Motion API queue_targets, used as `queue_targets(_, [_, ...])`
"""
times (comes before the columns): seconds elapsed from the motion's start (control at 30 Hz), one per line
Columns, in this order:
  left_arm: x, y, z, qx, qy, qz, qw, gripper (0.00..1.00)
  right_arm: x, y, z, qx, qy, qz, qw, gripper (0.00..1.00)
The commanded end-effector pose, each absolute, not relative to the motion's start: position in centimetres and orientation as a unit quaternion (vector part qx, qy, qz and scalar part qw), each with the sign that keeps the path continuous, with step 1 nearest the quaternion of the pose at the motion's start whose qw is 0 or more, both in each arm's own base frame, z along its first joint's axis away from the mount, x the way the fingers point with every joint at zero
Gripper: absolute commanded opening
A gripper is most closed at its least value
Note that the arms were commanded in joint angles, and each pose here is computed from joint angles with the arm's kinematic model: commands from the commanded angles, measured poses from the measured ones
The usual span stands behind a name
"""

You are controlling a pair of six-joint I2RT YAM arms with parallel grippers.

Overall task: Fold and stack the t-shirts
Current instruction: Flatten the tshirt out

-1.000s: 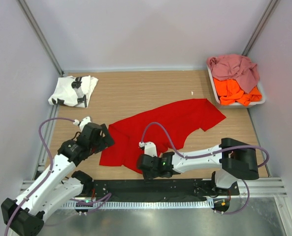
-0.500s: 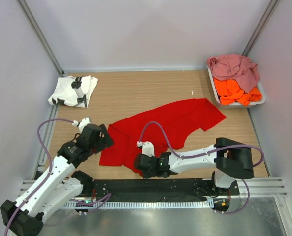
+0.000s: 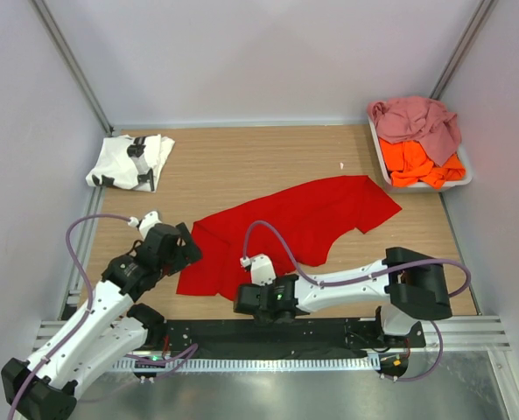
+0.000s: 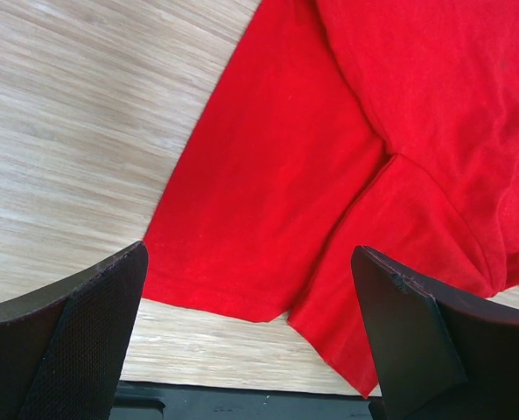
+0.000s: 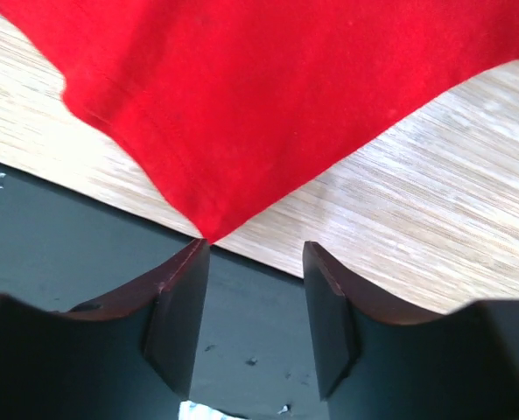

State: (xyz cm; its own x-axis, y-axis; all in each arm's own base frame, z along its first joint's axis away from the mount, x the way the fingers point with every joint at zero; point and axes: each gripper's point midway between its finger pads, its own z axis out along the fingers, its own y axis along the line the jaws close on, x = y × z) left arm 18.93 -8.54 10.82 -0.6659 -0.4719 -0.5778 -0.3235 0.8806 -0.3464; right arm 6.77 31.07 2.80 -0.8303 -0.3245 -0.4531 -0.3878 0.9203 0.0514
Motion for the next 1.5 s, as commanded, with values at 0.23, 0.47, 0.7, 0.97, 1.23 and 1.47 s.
queue_targets(0.23, [19.8, -8.9, 12.0, -0.225, 0.887, -0.133, 0.380, 1.00, 8.3, 33.5, 3.2, -0.213, 0.944, 0.023, 0.250, 0.69])
queue_targets(0.47, [19.7, -9.1, 12.2, -0.220, 0.885, -0.141, 0.385, 1.00, 9.5, 34.4, 1.7, -0.220, 0.944, 0.000, 0.246, 0.71])
queue_targets(0.7, [19.7, -9.0, 12.2, -0.220, 0.884, -0.138, 0.389, 1.00, 8.9, 33.6, -0.2, -0.212, 0.952, 0.008, 0.221, 0.56])
queue_targets(0.97, [19.7, -9.0, 11.9, -0.217, 0.888, -0.132, 0.383, 1.00, 8.3, 30.9, -2.6, -0.203, 0.958, 0.004, 0.203, 0.14])
queue_targets(1.23, [19.3, -9.7, 10.8, -0.214, 0.899, -0.135, 0.357, 1.00, 14.2, 27.5, 3.8, -0.153, 0.948, 0.002, 0.279, 0.01])
queue_targets(1.47, [18.1, -10.7, 8.3, -0.215, 0.911, -0.144, 0.322, 0.94, 21.7, 22.2, 12.1, -0.085, 0.931, 0.005, 0.354, 0.01])
